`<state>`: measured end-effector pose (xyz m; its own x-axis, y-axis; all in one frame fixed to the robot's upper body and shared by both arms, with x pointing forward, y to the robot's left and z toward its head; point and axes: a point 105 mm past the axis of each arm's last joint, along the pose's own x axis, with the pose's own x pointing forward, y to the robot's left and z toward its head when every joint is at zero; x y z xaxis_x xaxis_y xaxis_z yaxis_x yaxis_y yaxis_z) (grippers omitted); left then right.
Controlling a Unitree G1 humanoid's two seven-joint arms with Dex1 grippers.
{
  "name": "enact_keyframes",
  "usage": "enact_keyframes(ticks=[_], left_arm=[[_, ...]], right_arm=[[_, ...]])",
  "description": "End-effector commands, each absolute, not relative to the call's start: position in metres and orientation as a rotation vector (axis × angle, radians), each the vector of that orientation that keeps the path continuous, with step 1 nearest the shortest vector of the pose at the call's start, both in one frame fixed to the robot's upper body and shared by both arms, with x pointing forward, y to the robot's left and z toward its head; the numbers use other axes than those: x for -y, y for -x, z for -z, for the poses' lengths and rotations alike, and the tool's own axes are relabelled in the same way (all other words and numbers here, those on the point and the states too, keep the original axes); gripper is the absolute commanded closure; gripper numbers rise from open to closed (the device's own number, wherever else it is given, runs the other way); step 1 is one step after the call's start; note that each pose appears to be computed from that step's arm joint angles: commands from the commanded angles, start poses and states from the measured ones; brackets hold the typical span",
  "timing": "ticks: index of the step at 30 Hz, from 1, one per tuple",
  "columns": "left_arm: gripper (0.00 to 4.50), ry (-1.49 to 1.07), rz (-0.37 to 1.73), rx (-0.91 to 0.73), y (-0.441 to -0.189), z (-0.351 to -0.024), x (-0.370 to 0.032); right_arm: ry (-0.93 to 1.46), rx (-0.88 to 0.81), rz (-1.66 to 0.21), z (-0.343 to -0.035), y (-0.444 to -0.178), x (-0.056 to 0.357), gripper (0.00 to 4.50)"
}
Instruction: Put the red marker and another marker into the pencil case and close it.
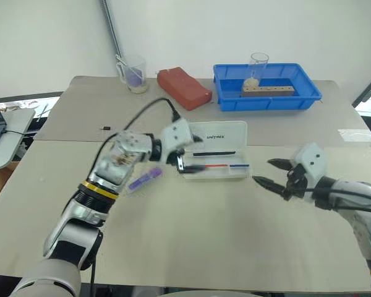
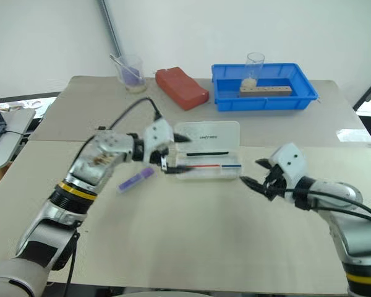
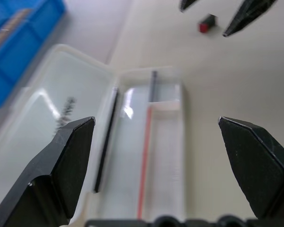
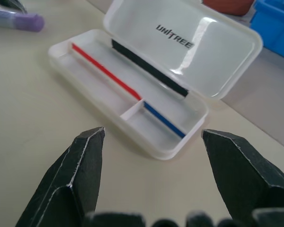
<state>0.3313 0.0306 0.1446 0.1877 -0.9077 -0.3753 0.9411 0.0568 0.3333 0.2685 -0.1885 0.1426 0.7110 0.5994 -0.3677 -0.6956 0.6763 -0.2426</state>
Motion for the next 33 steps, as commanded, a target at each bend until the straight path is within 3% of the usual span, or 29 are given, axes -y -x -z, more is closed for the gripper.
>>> enact_keyframes(ticks=[1,3,6,13,14,21,29,33], left_arm=[[0.06,-0.657,1.452,-0.065,-0.329,-0.129,-0.022],[0.06,-0.675,1.472,-0.119,-0.330,-0.108,-0.016],[0.86,-0.700,1.475,-0.163,-0.334,-0.092,-0.013],[4.17,-0.676,1.432,-0.218,-0.350,-0.082,-0.009],[4.46,-0.676,1.431,-0.220,-0.351,-0.081,-0.009],[4.46,-0.667,1.473,-0.218,-0.340,-0.084,-0.013],[4.46,-0.726,1.560,-0.228,-0.286,-0.074,-0.031],[4.46,-0.719,1.546,-0.254,-0.273,-0.069,-0.037]], right_arm=[[0.392,-0.209,-0.730,-0.162,-0.260,0.171,0.88],[0.365,-0.186,-0.702,-0.165,-0.259,0.163,0.88],[0.365,-0.184,-0.685,-0.166,-0.257,0.159,0.88],[0.355,-0.180,-0.661,-0.169,-0.257,0.157,0.88],[0.354,-0.178,-0.659,-0.169,-0.258,0.157,0.88],[0.371,-0.190,-0.671,-0.171,-0.259,0.161,0.88],[0.421,-0.316,-0.846,-0.157,-0.238,0.161,0.88],[0.417,-0.351,-0.891,-0.149,-0.233,0.162,0.88]])
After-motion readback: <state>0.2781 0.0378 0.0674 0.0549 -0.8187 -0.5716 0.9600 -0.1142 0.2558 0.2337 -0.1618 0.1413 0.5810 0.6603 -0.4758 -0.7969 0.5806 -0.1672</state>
